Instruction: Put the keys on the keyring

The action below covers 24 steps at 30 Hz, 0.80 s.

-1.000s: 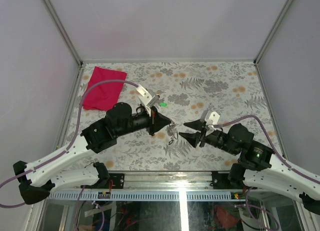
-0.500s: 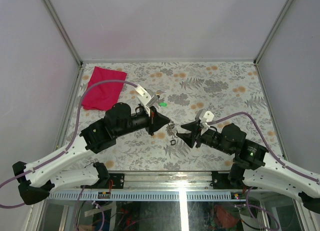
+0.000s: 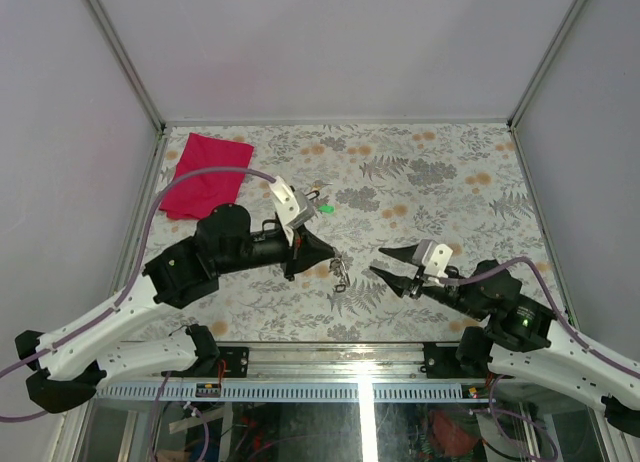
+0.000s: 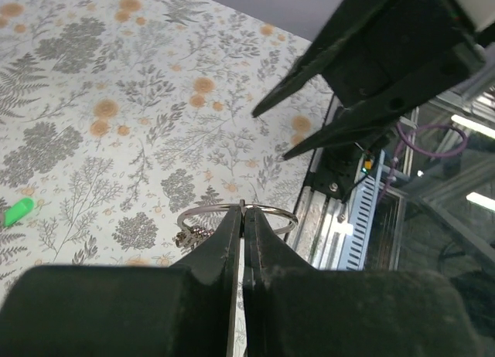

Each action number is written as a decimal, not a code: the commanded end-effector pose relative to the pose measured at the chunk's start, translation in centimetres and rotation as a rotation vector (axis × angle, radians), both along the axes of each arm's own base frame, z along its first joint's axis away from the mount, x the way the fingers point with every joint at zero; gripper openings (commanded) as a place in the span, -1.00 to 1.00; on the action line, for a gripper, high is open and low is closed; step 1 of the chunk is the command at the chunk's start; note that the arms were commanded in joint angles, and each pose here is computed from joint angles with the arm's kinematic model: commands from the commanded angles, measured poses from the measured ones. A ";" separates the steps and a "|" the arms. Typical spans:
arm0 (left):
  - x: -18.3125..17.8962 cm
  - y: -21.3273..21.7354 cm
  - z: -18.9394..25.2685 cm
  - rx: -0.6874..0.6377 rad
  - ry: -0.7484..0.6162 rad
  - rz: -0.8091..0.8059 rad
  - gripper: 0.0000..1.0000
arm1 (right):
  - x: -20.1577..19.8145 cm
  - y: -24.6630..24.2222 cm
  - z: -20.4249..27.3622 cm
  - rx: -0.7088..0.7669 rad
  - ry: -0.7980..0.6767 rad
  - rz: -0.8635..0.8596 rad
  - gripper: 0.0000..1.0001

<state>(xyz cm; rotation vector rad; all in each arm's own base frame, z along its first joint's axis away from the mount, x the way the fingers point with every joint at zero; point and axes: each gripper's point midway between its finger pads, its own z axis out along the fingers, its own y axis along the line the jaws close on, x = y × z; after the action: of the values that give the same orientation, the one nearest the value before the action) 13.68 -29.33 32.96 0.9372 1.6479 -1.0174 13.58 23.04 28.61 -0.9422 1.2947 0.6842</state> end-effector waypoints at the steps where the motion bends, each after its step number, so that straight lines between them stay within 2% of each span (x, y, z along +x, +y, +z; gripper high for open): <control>1: -3.1 0.1 3.0 -0.042 -0.087 -0.188 -1.00 | -0.3 0.4 0.9 -0.005 -0.091 0.044 -0.05; 11: -6.5 -0.2 3.0 -0.029 -0.078 -0.408 -1.00 | -2.7 4.0 1.0 0.025 -0.130 0.263 -0.02; 24: -7.5 -0.1 3.1 -0.032 -0.066 -0.463 -1.00 | -4.5 5.9 1.1 0.073 -0.100 0.398 -0.11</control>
<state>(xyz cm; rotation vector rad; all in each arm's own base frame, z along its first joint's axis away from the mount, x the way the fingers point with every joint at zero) 6.78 -29.48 34.02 1.3340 1.4717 -1.2746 9.92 28.46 27.24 -1.2097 1.0957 0.9029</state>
